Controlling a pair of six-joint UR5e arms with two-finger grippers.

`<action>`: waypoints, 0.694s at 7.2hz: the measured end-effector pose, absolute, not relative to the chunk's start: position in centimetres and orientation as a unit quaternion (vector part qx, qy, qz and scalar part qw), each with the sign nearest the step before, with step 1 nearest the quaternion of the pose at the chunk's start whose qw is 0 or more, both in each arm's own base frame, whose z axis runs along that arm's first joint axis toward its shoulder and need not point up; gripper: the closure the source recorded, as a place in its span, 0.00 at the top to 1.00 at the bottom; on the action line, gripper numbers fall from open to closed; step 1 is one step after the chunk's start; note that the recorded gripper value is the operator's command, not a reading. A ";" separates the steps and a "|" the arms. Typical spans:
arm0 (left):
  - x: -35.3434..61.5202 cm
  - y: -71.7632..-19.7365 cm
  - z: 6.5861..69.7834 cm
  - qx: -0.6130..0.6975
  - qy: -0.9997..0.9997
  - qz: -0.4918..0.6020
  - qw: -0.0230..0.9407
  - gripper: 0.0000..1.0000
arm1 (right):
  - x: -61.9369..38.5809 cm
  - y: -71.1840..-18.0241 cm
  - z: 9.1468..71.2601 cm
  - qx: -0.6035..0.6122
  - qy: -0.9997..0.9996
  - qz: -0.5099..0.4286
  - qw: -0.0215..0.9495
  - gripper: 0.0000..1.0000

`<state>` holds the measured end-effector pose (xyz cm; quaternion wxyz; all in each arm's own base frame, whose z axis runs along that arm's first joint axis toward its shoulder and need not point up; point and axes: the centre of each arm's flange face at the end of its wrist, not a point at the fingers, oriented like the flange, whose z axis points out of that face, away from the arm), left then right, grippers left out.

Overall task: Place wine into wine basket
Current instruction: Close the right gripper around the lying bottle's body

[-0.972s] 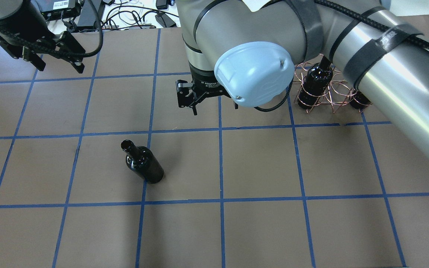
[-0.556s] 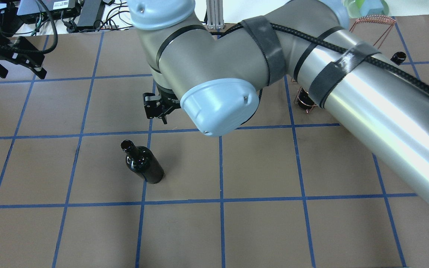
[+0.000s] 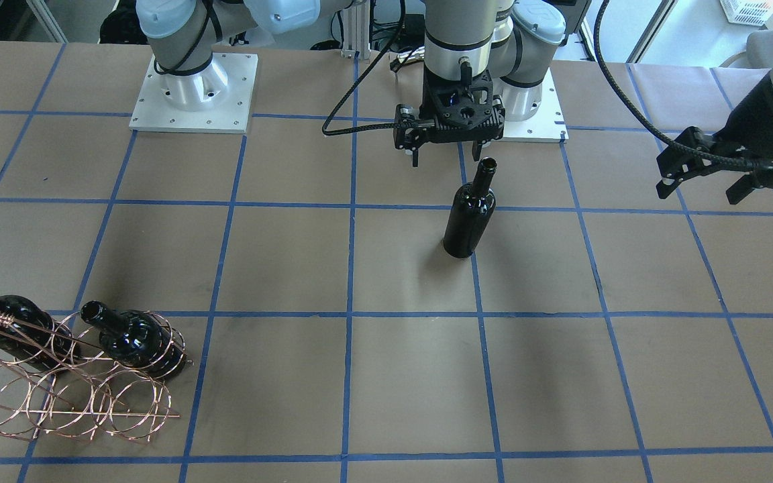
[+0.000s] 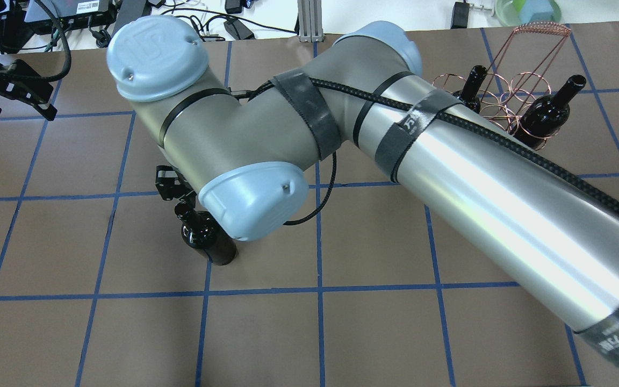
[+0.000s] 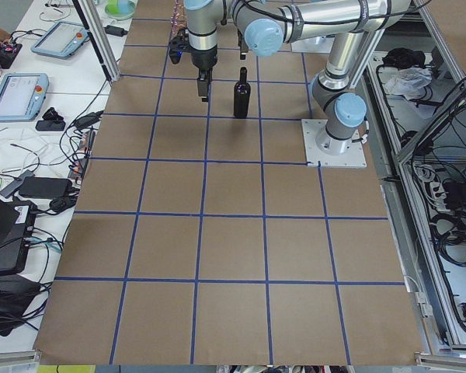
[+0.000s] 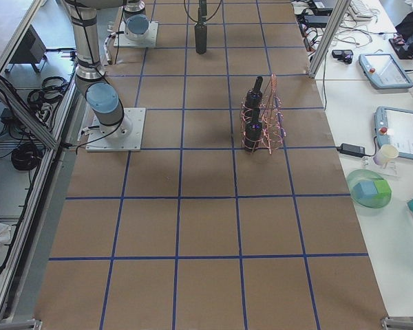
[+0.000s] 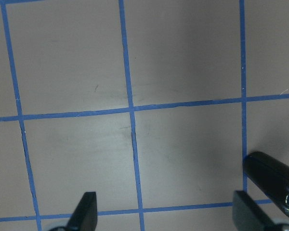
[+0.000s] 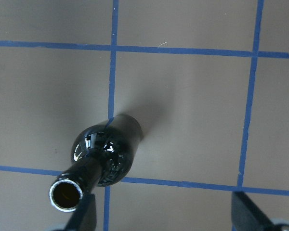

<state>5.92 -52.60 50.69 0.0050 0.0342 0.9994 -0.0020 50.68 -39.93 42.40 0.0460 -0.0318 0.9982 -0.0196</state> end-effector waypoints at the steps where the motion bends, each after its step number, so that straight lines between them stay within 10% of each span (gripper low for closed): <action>1: 5.9 -52.6 50.7 0.034 0.999 -0.002 0.005 1.00 | 52.7 -39.5 42.2 -0.033 0.998 -0.021 0.046 1.00; 5: 6.0 -52.6 50.6 0.033 0.999 -0.001 0.004 1.00 | 55.8 -40.1 40.6 -0.029 0.998 -0.020 0.048 0.99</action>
